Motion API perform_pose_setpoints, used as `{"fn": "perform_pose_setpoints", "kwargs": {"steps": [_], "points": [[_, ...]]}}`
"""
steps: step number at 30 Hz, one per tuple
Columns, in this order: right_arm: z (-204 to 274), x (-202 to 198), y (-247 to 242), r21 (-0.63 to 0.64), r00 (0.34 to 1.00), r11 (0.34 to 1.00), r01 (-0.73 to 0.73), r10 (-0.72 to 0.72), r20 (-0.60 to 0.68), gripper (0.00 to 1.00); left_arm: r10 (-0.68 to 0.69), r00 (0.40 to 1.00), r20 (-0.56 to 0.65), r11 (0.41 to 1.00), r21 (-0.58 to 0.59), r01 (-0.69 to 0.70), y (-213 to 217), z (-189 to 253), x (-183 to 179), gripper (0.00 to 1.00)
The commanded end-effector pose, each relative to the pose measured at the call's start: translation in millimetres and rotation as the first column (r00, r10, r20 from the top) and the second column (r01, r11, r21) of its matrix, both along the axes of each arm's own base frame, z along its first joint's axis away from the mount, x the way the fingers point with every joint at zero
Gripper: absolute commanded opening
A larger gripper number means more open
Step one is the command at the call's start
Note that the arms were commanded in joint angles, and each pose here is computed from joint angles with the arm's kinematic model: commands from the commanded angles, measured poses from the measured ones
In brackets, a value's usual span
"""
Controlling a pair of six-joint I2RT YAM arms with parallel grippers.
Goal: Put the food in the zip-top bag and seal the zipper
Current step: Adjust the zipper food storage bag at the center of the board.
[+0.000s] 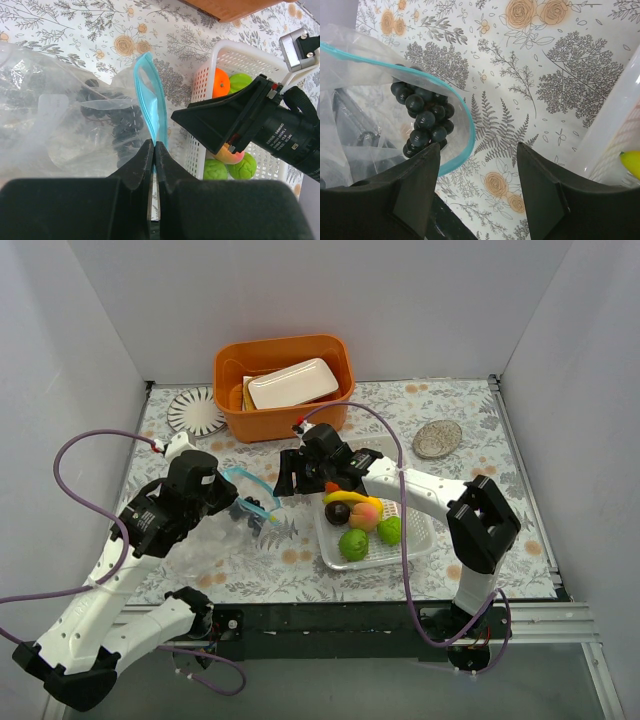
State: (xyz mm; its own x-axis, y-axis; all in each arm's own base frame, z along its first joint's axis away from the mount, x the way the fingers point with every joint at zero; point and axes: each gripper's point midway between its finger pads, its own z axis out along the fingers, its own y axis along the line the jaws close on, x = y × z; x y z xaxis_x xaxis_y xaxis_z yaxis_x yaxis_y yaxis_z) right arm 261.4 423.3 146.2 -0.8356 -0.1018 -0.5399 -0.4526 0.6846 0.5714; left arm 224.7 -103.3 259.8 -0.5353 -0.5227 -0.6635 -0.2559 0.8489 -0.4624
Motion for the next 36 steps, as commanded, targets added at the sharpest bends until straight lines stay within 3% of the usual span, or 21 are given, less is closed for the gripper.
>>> {"fn": "perform_pose_setpoints", "kwargs": {"steps": [1,16,19,20,23,26,36], "points": [[11.6,-2.4,9.1,0.055,0.999,0.998,-0.033,0.033,-0.001,0.70,0.010,0.997,0.071,1.000,-0.031,-0.008,0.4,22.7,5.7,0.00],[-0.2,-15.2,29.9,0.100,0.986,0.984,-0.146,0.153,-0.068,0.63,-0.043,0.993,0.106,0.996,-0.071,0.050,-11.8,33.3,7.0,0.00],[1.6,-17.1,31.8,0.114,0.984,0.981,-0.157,0.166,-0.072,0.48,-0.044,0.993,0.106,0.996,-0.075,0.052,-13.0,32.5,8.0,0.00],[0.9,-18.0,30.9,0.114,0.983,0.981,-0.158,0.167,-0.074,0.35,-0.046,0.993,0.106,0.996,-0.074,0.054,-13.8,31.8,8.5,0.00],[4.8,-18.6,26.7,0.114,0.986,0.983,-0.145,0.153,-0.064,0.15,-0.044,0.994,0.098,0.996,-0.069,0.051,-13.8,28.2,9.8,0.00],[17.0,-15.1,20.4,0.108,0.992,0.986,-0.124,0.127,-0.020,0.02,-0.041,0.996,0.085,0.997,-0.064,0.047,-14.0,23.1,10.1,0.00],[116.7,-15.4,-13.4,0.083,0.964,0.989,-0.121,0.097,0.247,0.01,0.005,1.000,0.027,0.998,-0.061,-0.003,-14.5,9.2,16.1,0.00]]}}
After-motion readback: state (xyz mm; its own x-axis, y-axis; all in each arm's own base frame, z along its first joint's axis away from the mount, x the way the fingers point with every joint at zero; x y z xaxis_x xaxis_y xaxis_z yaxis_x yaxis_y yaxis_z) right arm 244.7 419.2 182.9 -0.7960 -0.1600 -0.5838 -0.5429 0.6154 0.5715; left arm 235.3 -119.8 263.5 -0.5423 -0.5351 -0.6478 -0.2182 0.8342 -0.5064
